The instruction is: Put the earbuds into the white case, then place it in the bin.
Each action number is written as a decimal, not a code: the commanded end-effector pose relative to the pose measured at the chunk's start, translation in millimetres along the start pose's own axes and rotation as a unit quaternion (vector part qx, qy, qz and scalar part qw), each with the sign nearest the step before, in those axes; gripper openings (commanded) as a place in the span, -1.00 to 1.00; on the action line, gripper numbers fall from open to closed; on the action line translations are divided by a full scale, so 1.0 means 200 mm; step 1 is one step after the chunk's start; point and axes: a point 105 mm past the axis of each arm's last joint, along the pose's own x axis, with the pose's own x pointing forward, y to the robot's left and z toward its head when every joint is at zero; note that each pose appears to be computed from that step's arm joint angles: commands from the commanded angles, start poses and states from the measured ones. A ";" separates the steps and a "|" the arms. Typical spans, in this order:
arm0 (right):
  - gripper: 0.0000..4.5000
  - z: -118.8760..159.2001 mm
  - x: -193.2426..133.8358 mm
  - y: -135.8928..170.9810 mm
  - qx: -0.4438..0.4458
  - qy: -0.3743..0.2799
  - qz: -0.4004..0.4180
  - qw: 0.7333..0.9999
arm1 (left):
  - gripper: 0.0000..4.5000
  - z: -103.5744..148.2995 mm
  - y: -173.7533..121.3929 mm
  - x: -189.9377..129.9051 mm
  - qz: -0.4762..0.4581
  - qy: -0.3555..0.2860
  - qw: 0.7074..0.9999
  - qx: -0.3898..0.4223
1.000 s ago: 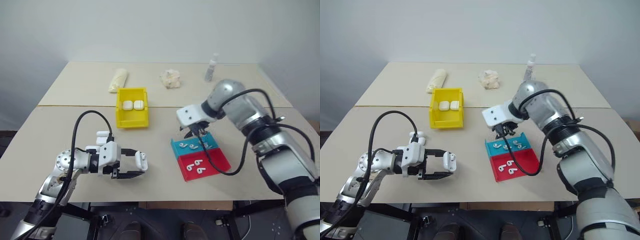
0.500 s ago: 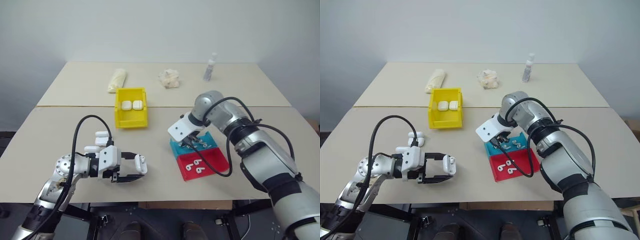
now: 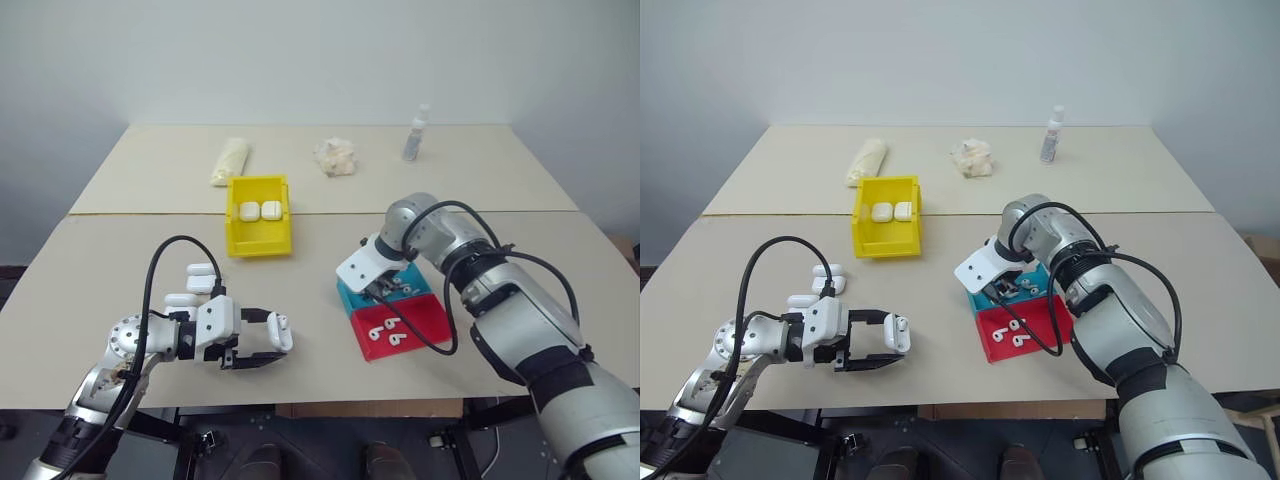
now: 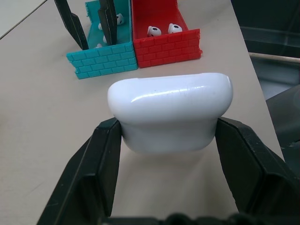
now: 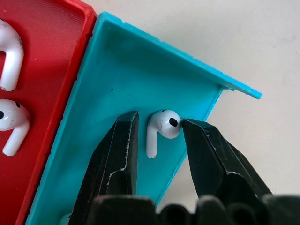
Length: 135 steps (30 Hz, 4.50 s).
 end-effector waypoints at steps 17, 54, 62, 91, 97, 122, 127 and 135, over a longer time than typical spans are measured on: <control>-0.73 -0.01 0.01 -0.01 -0.028 0.016 -0.009 0.999 | 0.24 0.03 -0.01 -0.01 0.004 0.002 1.000 0.022; -0.73 0.40 -1.05 0.33 0.314 -0.512 -0.395 0.695 | 0.24 0.58 0.05 0.17 -0.060 -0.161 0.984 0.039; -0.73 0.60 -0.91 0.44 0.314 -0.559 -0.357 0.679 | 0.24 0.65 0.08 0.17 -0.070 -0.185 0.979 0.045; -0.73 0.59 -0.66 0.43 0.347 -0.516 -0.313 0.718 | 0.24 0.68 0.05 0.15 -0.075 -0.205 0.974 0.055; -0.73 0.59 -0.64 0.44 0.351 -0.517 -0.301 0.721 | 0.24 0.67 0.06 0.15 -0.066 -0.206 0.975 0.055; -0.20 0.57 -0.61 0.46 0.352 -0.496 -0.301 0.735 | 0.24 0.62 0.08 0.15 -0.060 -0.189 0.979 0.055; -0.20 0.52 -0.69 0.46 0.336 -0.482 -0.341 0.734 | 0.24 0.57 0.11 0.18 -0.062 -0.168 0.982 0.061; -0.58 0.58 -0.77 0.37 0.306 -0.442 -0.352 0.766 | 0.24 0.54 0.13 0.27 -0.061 -0.156 0.984 0.065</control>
